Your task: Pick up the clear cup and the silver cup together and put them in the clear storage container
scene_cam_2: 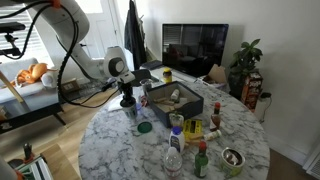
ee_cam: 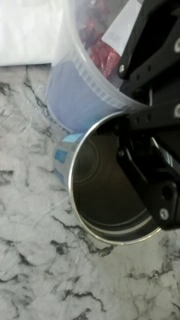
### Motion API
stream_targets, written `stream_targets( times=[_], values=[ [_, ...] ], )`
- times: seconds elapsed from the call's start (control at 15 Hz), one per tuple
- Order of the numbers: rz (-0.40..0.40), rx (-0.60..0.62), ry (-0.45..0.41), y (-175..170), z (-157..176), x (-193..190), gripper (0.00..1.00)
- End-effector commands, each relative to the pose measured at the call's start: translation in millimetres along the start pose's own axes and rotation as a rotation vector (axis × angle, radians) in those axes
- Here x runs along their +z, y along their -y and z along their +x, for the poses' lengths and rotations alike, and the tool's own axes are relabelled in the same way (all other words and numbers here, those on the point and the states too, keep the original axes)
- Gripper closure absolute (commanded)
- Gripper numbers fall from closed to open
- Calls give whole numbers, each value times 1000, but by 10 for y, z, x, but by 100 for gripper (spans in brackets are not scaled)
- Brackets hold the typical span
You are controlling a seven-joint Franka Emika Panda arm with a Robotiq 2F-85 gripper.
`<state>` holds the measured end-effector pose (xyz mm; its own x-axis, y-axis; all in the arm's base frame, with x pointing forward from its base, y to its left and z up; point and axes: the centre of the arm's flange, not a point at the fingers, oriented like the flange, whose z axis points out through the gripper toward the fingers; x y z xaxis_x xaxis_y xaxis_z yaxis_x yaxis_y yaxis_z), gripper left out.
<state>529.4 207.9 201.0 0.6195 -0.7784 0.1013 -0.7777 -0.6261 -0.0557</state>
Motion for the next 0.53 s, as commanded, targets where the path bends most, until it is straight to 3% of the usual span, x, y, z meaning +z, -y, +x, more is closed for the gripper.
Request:
stream_targets(
  times=[0.0,0.47],
  values=[
    [-62,-170,-8,-215,-74,-531,98],
    [-94,-529,-80,-236,-21,-1521,98]
  ],
)
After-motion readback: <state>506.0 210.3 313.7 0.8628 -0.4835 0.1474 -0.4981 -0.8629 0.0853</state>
